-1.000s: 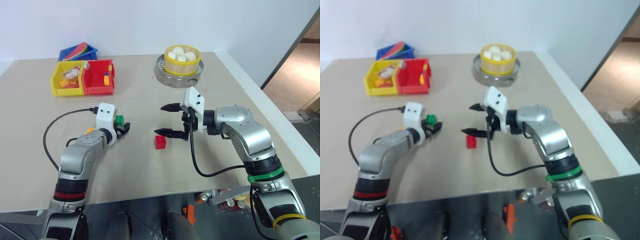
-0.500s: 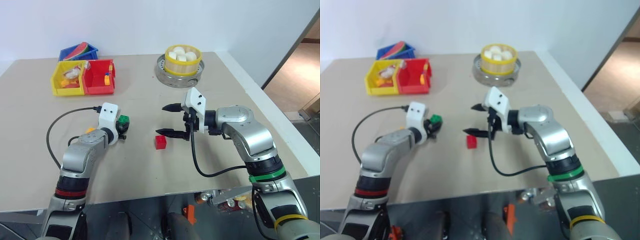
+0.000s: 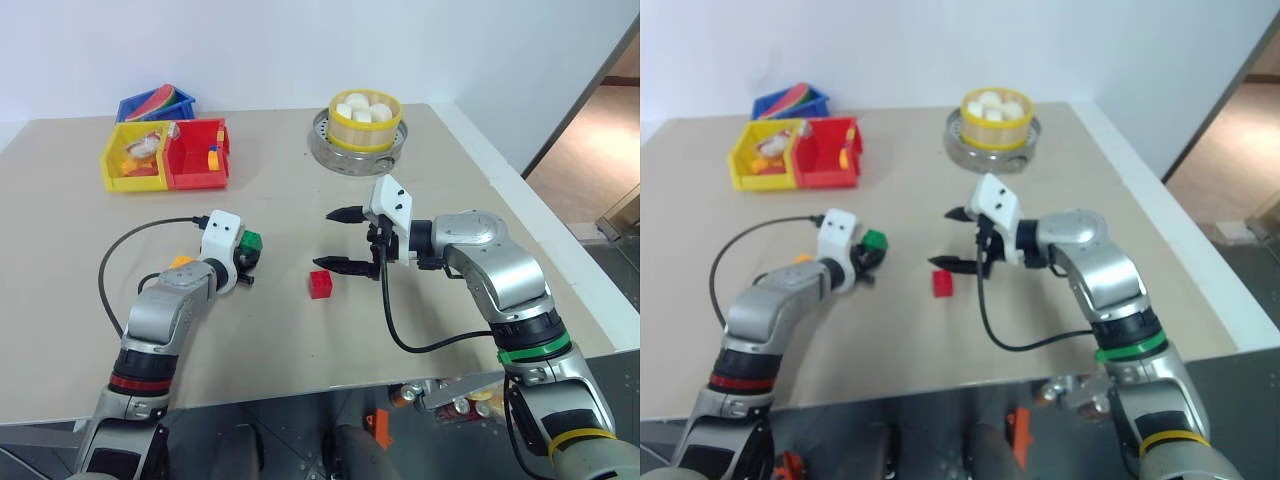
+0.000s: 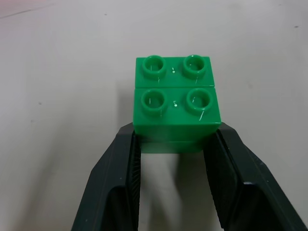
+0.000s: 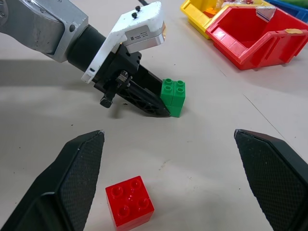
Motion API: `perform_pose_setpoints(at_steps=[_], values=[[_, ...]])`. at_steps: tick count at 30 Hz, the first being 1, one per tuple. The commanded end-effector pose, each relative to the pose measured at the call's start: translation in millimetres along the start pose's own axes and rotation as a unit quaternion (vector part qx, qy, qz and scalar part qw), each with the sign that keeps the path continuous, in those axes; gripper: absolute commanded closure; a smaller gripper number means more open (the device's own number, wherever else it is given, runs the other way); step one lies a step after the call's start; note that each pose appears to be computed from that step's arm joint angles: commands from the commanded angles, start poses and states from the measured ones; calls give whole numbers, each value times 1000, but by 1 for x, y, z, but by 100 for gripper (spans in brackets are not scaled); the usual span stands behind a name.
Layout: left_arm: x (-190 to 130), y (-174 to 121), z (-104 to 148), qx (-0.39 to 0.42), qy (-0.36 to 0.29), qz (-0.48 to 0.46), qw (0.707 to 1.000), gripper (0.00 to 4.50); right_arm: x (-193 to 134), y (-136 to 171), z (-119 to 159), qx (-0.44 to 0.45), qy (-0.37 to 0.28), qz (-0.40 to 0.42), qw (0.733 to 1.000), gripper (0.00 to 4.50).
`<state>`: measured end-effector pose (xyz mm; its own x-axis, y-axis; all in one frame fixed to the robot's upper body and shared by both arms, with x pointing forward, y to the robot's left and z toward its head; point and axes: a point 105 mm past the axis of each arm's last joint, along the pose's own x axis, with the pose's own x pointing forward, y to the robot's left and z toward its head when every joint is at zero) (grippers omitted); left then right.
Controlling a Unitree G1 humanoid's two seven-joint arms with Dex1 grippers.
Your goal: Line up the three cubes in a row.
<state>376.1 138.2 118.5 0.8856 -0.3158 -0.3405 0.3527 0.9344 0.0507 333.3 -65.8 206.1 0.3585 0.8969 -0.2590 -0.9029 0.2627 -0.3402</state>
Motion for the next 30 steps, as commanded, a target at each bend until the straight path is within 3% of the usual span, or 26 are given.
perform_pose_setpoints(at_steps=[1, 11, 16, 22, 27, 30], values=[[-1, 8, 15, 14, -23, 17, 999, 321, -4, -2, 11, -23, -11, -4, 1000, 0], [-10, -11, 44, 91, -80, -92, 988, 321, -6, -1, 18, -18, -15, 9, 1000, 0], [-39, -22, 69, 173, -104, -224, 953, 321, -14, 7, 20, 5, -16, 49, 999, 0], [-69, -35, 34, 225, -76, -334, 912, 321, -17, 9, 8, -3, 2, 52, 999, 0], [-69, -41, 7, 232, -54, -352, 905, 321, -15, 11, 8, -6, -1, 48, 999, 0], [-65, -43, 4, 240, -47, -357, 902, 321, -15, 12, 6, -10, 3, 47, 999, 0]])
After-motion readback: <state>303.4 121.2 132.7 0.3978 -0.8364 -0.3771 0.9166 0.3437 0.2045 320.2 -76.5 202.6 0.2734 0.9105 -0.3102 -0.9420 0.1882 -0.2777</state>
